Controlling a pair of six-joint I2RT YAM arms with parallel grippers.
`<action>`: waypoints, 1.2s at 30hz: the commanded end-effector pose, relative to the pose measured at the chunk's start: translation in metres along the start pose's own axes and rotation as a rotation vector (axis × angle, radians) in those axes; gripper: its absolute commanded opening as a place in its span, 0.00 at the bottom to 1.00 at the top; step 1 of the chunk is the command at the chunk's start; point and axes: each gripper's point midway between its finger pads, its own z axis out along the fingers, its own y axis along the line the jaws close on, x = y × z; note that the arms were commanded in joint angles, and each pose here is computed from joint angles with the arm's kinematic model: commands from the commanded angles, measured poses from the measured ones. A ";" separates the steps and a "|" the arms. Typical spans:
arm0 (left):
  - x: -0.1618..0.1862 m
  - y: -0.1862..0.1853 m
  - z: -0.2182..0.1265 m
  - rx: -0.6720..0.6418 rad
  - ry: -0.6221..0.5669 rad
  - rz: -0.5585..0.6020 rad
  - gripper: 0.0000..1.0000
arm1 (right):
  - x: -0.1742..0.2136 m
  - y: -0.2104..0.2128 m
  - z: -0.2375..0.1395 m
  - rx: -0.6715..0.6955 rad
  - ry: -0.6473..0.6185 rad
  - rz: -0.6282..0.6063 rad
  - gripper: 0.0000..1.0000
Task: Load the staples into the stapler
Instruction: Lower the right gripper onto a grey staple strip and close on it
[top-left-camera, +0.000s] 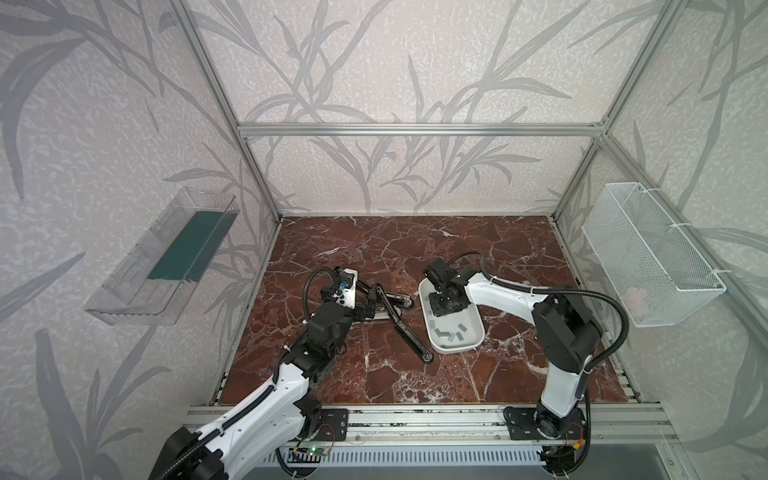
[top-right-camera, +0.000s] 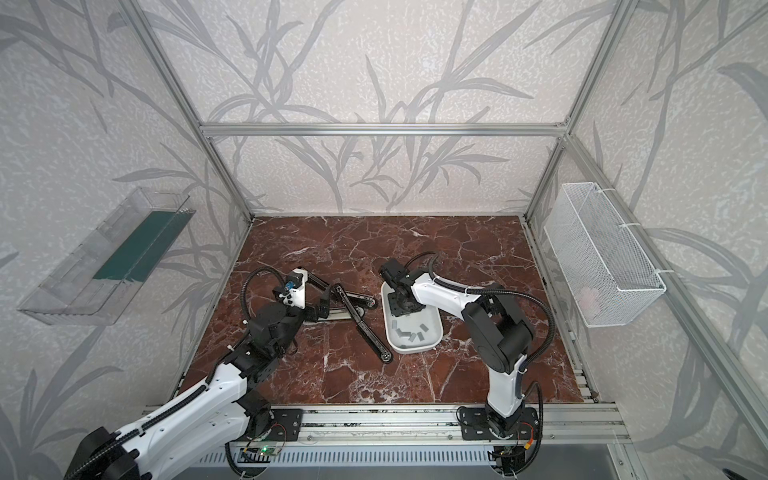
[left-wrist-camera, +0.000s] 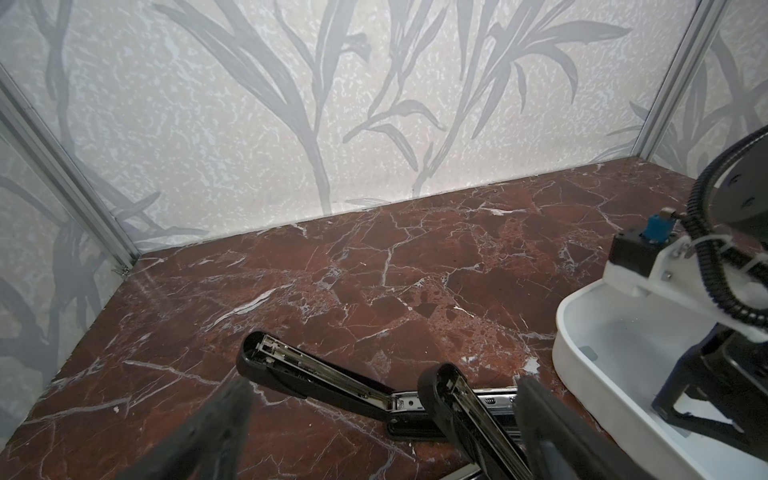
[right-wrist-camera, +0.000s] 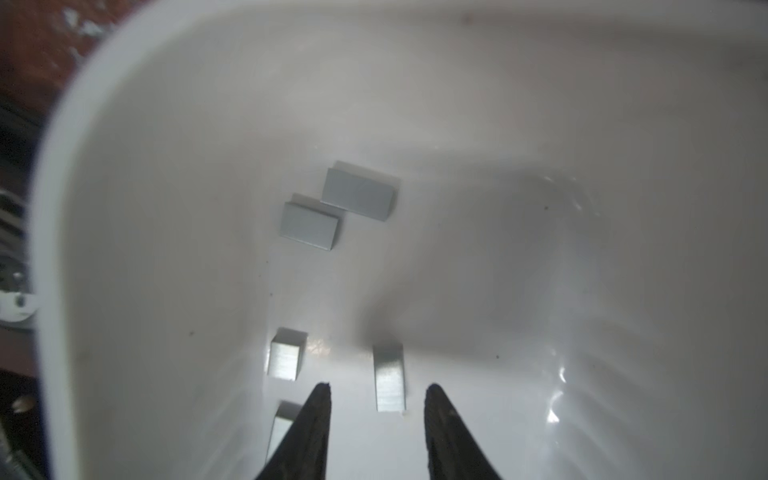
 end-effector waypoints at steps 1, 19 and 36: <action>-0.023 0.001 0.000 0.005 -0.054 -0.026 0.99 | 0.007 -0.002 0.012 0.017 0.044 -0.029 0.37; -0.012 0.013 0.006 -0.074 -0.030 -0.114 0.99 | 0.015 -0.017 0.018 0.087 0.051 -0.043 0.17; 0.024 -0.038 0.028 0.168 0.076 -0.417 0.83 | 0.034 -0.016 0.019 0.040 0.071 -0.048 0.21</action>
